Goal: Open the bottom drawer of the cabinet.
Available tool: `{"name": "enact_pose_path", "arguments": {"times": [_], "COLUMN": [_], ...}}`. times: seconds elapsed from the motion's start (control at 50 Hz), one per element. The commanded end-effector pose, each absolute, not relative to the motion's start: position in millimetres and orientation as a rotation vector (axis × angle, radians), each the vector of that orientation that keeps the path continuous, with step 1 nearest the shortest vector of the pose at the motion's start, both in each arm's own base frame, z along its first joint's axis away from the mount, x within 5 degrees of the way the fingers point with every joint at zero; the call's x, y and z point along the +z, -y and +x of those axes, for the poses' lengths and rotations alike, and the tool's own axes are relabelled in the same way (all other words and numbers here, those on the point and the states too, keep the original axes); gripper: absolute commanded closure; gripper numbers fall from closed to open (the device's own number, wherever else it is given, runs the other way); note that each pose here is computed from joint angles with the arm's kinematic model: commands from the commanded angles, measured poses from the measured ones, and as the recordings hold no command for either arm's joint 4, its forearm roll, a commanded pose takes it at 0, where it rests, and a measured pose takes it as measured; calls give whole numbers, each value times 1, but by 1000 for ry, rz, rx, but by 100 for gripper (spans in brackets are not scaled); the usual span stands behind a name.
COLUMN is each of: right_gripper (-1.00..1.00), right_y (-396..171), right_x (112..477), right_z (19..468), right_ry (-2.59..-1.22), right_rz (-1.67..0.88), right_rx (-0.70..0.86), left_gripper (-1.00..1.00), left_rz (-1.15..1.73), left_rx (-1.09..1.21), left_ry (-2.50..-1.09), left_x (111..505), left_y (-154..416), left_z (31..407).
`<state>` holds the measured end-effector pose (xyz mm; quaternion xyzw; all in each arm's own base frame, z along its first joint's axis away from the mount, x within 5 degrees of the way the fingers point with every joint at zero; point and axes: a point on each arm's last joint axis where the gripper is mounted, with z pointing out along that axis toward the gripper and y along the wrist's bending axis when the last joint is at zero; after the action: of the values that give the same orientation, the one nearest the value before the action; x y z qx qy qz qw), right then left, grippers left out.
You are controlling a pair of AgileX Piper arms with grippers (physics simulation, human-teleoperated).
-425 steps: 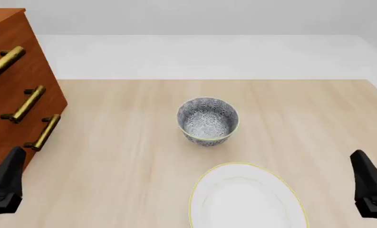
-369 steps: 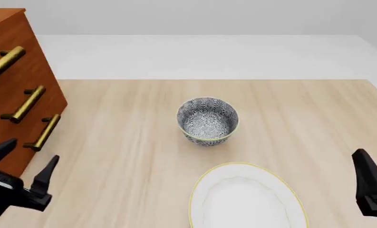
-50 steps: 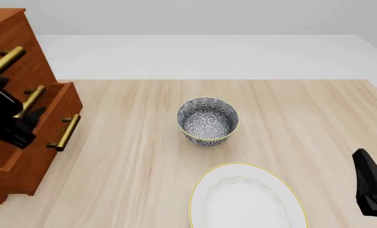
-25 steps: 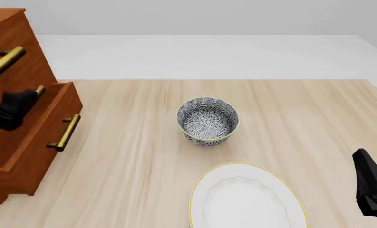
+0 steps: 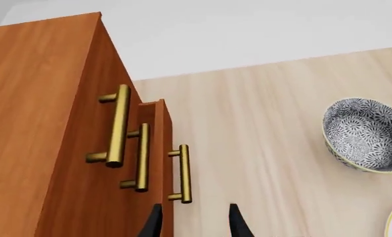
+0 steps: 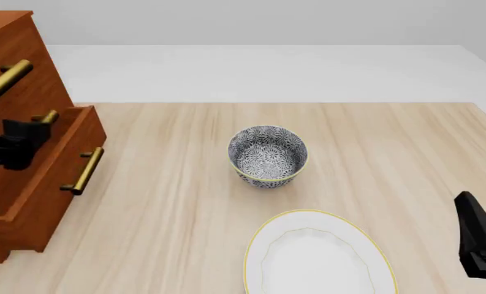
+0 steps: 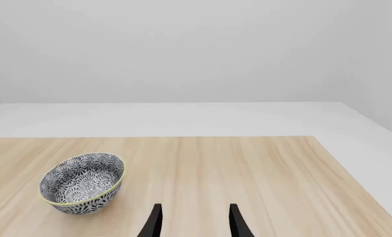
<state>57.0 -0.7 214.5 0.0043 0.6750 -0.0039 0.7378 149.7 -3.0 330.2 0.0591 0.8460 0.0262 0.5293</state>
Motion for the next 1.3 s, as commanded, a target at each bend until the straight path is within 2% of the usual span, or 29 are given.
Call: {"name": "enact_pose_path", "arguments": {"times": [0.02, 0.76, 1.3], "right_gripper": [-100, -100, -100], "right_y": [1, 1, 1], "right_x": [214, 214, 214], "right_z": [57, 57, 57], "right_ry": [-1482, -1482, -1482], "right_rz": [9, 10, 10], "right_rx": [-9, -9, -9], "left_gripper": [-100, -100, -100], "left_rz": [91, -9, -131], "left_rx": [76, 158, 114], "left_ry": [-2043, -2075, -2141], "left_x": [325, 295, 250], "left_y": [-2, -23, -30], "left_z": [149, 168, 185]}}
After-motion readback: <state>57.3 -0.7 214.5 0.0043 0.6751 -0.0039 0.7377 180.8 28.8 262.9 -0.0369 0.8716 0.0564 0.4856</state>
